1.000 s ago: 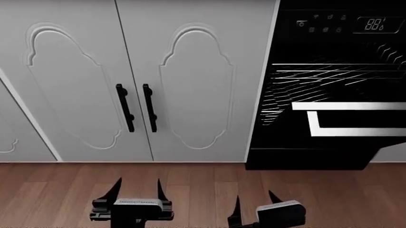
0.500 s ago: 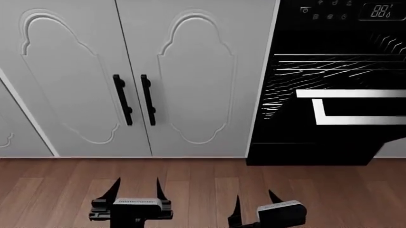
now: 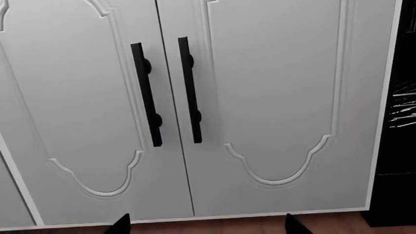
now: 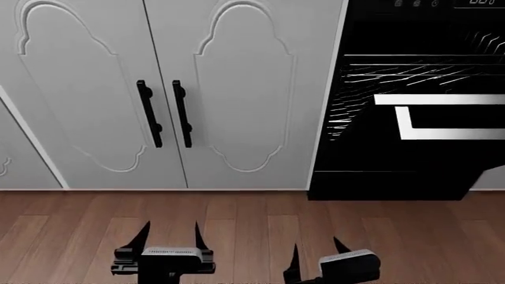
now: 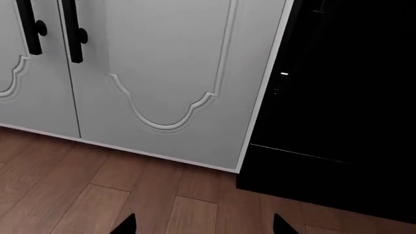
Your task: Close the dishwasher door
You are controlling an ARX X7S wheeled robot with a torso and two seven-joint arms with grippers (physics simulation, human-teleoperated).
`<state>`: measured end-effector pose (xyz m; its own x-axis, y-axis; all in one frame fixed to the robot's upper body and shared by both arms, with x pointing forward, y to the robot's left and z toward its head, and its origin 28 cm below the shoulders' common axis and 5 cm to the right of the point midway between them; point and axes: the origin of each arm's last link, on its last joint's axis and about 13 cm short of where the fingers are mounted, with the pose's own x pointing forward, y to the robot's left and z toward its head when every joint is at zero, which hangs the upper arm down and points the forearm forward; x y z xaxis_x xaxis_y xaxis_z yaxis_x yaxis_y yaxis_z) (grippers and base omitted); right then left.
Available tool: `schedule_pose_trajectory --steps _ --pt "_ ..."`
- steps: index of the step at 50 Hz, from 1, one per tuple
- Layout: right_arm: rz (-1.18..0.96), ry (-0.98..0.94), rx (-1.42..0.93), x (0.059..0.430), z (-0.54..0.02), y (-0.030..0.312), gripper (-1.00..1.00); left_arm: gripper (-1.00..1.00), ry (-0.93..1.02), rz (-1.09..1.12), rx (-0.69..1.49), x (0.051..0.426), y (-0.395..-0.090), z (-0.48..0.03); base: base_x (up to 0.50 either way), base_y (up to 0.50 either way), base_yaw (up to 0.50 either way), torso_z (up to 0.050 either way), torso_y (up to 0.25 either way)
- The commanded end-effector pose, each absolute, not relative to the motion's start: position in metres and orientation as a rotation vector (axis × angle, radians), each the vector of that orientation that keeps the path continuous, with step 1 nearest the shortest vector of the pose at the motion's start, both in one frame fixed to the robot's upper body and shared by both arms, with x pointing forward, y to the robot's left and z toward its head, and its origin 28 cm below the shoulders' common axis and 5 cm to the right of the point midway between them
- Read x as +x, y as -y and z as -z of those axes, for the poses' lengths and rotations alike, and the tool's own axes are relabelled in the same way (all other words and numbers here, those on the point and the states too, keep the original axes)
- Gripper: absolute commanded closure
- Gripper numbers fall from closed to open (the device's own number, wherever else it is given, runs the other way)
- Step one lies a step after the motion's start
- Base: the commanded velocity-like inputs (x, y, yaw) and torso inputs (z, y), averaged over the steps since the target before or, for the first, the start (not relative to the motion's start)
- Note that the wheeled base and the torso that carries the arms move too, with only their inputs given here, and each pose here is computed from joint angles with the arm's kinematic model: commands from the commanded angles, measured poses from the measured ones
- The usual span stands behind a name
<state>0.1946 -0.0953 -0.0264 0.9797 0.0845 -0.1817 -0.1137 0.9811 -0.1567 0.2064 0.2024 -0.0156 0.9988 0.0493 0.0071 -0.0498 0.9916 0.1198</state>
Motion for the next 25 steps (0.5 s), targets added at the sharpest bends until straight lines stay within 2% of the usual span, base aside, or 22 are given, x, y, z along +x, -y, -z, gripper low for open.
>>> schedule_pose_trajectory --steps 1,25 --pt "-0.1 -0.176 -0.161 0.1955 0.0259 0.0954 -1.0 -1.0 0.004 -0.051 0.126 0.2065 -0.2022 0.0161 0.0 0.0 0.0 -0.05 0.0" --pt "-0.096 -0.179 -0.16 0.1961 0.0266 0.0952 -1.0 -1.0 0.004 -0.056 0.132 0.2066 -0.2028 0.0171 0.0 0.0 0.0 -0.05 0.0"
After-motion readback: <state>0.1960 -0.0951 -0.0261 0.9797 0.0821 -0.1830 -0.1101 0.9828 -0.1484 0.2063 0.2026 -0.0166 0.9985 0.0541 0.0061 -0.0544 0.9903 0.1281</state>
